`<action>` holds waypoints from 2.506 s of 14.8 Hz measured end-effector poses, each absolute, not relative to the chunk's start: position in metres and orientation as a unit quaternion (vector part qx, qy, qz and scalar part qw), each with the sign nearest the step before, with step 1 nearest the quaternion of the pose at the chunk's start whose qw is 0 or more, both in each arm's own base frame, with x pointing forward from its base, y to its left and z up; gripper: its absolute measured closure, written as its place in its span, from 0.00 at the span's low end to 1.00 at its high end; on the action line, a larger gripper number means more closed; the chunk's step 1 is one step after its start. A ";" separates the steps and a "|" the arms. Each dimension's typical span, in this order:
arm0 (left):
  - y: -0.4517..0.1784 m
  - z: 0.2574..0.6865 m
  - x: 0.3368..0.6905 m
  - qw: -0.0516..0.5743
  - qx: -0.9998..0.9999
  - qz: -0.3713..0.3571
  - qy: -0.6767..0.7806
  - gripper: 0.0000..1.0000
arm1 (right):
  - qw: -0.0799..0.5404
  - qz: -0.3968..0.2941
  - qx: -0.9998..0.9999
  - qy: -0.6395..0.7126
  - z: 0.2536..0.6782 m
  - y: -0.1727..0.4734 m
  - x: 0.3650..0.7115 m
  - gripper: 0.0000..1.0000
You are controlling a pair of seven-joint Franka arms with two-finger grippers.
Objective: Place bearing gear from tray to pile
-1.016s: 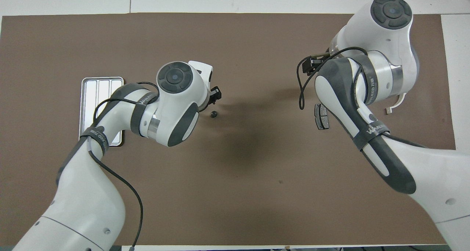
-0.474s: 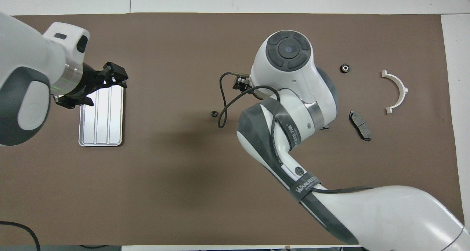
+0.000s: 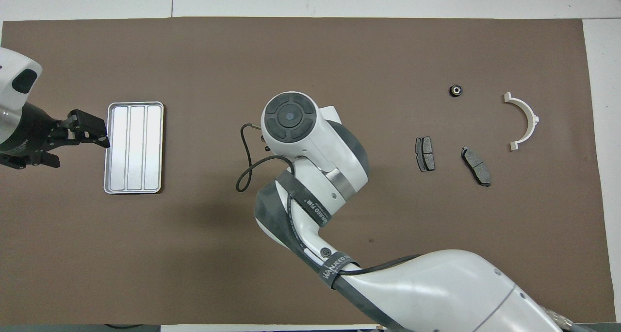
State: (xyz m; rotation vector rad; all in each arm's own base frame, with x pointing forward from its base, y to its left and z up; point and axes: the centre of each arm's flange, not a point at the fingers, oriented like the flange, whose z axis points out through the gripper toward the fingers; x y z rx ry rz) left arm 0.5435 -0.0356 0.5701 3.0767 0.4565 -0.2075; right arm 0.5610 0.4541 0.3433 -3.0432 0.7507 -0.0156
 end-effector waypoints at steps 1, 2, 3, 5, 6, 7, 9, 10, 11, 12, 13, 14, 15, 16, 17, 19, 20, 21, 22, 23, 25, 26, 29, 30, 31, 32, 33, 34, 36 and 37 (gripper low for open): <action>-0.036 0.570 0.543 0.012 0.987 -0.066 0.146 0.00 | 0.004 -0.003 -0.971 0.240 0.330 0.460 0.563 0.00; -0.036 0.570 0.543 0.012 0.987 -0.066 0.146 0.00 | 0.004 -0.004 -0.971 0.239 0.322 0.463 0.566 0.00; -0.035 0.571 0.543 0.012 0.987 -0.066 0.147 0.00 | 0.001 -0.007 -0.971 0.238 0.316 0.463 0.570 0.00; -0.032 0.571 0.543 0.013 0.987 -0.065 0.150 0.00 | -0.005 -0.012 -0.972 0.236 0.310 0.461 0.574 0.00; -0.032 0.571 0.543 0.013 0.986 -0.065 0.150 0.00 | -0.005 -0.013 -0.972 0.236 0.307 0.462 0.574 0.00; -0.033 0.571 0.543 0.013 0.987 -0.065 0.148 0.00 | -0.004 -0.013 -0.972 0.235 0.303 0.462 0.575 0.00; -0.037 0.572 0.544 0.014 0.988 -0.060 0.138 0.00 | -0.003 -0.012 -0.972 0.235 0.295 0.463 0.575 0.00; -0.037 0.573 0.545 0.015 0.991 -0.057 0.123 0.00 | -0.003 -0.013 -0.972 0.234 0.291 0.463 0.576 0.00; -0.035 0.574 0.545 0.017 0.993 -0.054 0.102 0.00 | -0.003 -0.014 -0.972 0.234 0.290 0.463 0.576 0.00; -0.032 0.578 0.546 0.019 0.995 -0.050 0.083 0.00 | 0.000 -0.015 -0.972 0.234 0.289 0.464 0.577 0.00; -0.029 0.582 0.547 0.020 0.996 -0.045 0.071 0.00 | 0.005 -0.019 -0.972 0.233 0.290 0.465 0.577 0.08; -0.027 0.587 0.548 0.021 0.997 -0.040 0.065 0.00 | 0.009 -0.021 -0.972 0.233 0.291 0.466 0.578 0.10; -0.027 0.590 0.548 0.019 0.997 -0.036 0.058 0.00 | 0.012 -0.023 -0.972 0.233 0.291 0.466 0.578 0.13; -0.031 0.593 0.548 0.015 0.998 -0.033 0.050 0.00 | 0.013 -0.023 -0.972 0.233 0.291 0.467 0.578 0.22; -0.039 0.593 0.548 0.012 0.999 -0.032 0.042 0.00 | 0.013 -0.023 -0.972 0.233 0.291 0.467 0.578 0.33; -0.053 0.591 0.547 0.008 0.999 -0.033 0.026 0.00 | 0.015 -0.025 -0.972 0.233 0.291 0.467 0.579 0.45; -0.055 0.590 0.547 0.007 0.999 -0.035 0.017 0.00 | 0.017 -0.025 -0.972 0.233 0.290 0.467 0.579 0.49; -0.056 0.590 0.547 0.008 0.999 -0.036 0.010 0.00 | 0.017 -0.026 -0.972 0.233 0.289 0.467 0.579 0.50; -0.056 0.590 0.547 0.008 0.999 -0.036 0.007 0.00 | 0.017 -0.025 -0.972 0.233 0.289 0.467 0.579 0.50; -0.056 0.592 0.547 0.008 0.999 -0.035 0.004 0.00 | 0.017 -0.026 -0.972 0.233 0.289 0.466 0.580 0.57; -0.057 0.593 0.547 0.008 0.999 -0.036 0.001 0.00 | 0.018 -0.026 -0.971 0.235 0.289 0.465 0.582 0.77; -0.058 0.593 0.546 0.008 0.999 -0.037 0.000 0.00 | 0.018 -0.026 -0.971 0.235 0.289 0.465 0.582 0.77; -0.054 0.590 0.546 0.008 0.999 -0.039 0.004 0.00 | 0.017 -0.027 -0.972 0.235 0.289 0.465 0.582 0.77; -0.053 0.590 0.547 0.008 0.999 -0.039 0.005 0.00 | 0.011 -0.027 -0.972 0.232 0.289 0.463 0.582 0.77; -0.052 0.590 0.547 0.008 0.999 -0.039 0.006 0.00 | -0.007 -0.028 -0.974 0.224 0.291 0.458 0.584 0.77; -0.053 0.590 0.546 0.008 0.999 -0.040 0.005 0.00 | -0.023 -0.024 -0.977 0.209 0.299 0.448 0.591 0.77; -0.055 0.590 0.546 0.007 0.999 -0.040 0.003 0.00 | -0.037 -0.019 -0.981 0.187 0.317 0.428 0.607 0.77; -0.056 0.590 0.546 0.007 0.999 -0.040 0.002 0.00 | -0.044 -0.015 -0.986 0.160 0.342 0.400 0.627 0.77; -0.058 0.590 0.546 0.007 0.999 -0.041 0.000 0.00 | -0.043 -0.014 -0.994 0.101 0.394 0.321 0.667 0.77; -0.058 0.590 0.546 0.007 0.999 -0.041 0.000 0.00 | -0.040 -0.014 -0.996 0.072 0.411 0.279 0.683 0.77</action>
